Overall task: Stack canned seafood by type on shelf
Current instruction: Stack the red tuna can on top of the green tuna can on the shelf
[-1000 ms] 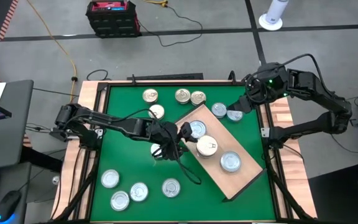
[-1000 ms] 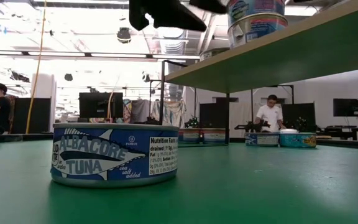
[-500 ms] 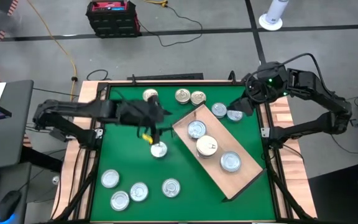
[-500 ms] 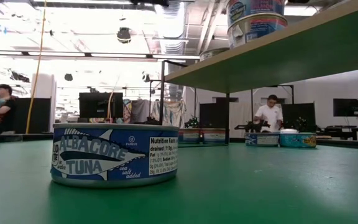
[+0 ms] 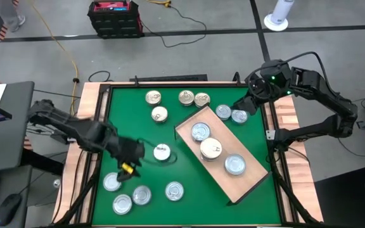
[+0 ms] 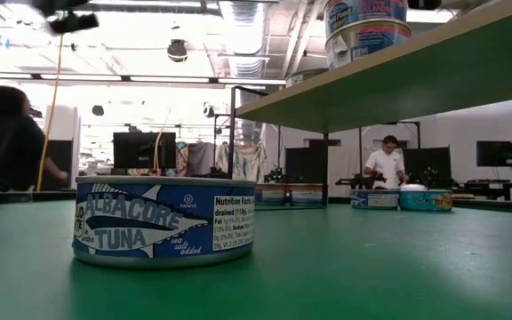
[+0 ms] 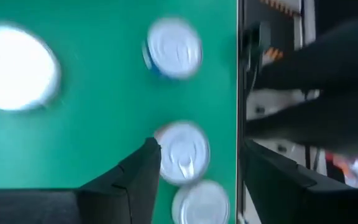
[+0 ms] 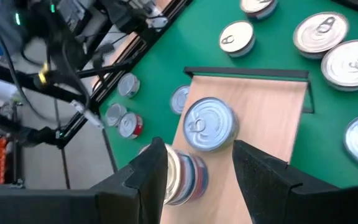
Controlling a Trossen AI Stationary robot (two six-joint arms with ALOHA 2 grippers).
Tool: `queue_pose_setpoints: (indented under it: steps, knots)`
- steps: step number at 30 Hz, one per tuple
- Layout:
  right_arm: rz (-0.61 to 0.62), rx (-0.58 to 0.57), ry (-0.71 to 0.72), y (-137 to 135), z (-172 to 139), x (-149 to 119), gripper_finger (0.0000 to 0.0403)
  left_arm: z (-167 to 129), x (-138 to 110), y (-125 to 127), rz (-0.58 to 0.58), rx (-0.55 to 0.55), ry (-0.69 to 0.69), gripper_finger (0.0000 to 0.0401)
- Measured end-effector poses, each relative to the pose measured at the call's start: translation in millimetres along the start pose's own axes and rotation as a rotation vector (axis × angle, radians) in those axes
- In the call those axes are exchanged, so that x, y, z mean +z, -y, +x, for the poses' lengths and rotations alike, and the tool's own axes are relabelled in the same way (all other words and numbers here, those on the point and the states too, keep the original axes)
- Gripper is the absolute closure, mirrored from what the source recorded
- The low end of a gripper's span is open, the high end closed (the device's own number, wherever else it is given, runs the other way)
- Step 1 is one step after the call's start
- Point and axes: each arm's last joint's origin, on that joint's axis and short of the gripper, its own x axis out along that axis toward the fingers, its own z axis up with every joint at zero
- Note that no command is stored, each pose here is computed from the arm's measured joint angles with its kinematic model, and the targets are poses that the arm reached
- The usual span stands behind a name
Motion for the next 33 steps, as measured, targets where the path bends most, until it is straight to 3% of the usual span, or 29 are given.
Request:
queue_pose_setpoints:
  steps: [7,10,13,21,25,33]
  knots:
    - [0.003,-0.005,0.006,0.8,0.0,0.9,0.0198,60.1,-45.4,-31.2,-0.205,-0.024,-0.095,0.0221]
    - [0.002,-0.004,0.016,0.5,0.0,1.7,0.0198,74.7,-54.6,-40.0,-0.287,-0.094,-0.078,0.0230]
    - [0.004,-0.017,0.027,0.8,-0.1,2.1,0.0198,80.9,-60.9,-45.9,-0.339,-0.080,-0.080,0.0236]
    - [0.009,-0.052,0.065,1.3,-0.2,4.0,0.0198,105.7,-61.4,-48.3,-0.311,-0.020,-0.084,0.0255]
    - [0.009,-0.052,0.064,1.3,-0.2,3.9,0.0198,120.6,-64.3,-44.0,-0.282,-0.049,-0.120,0.0266]
    - [0.008,-0.051,0.066,1.2,-0.2,4.1,0.0198,138.9,-68.7,-35.3,-0.227,0.074,-0.145,0.0293]
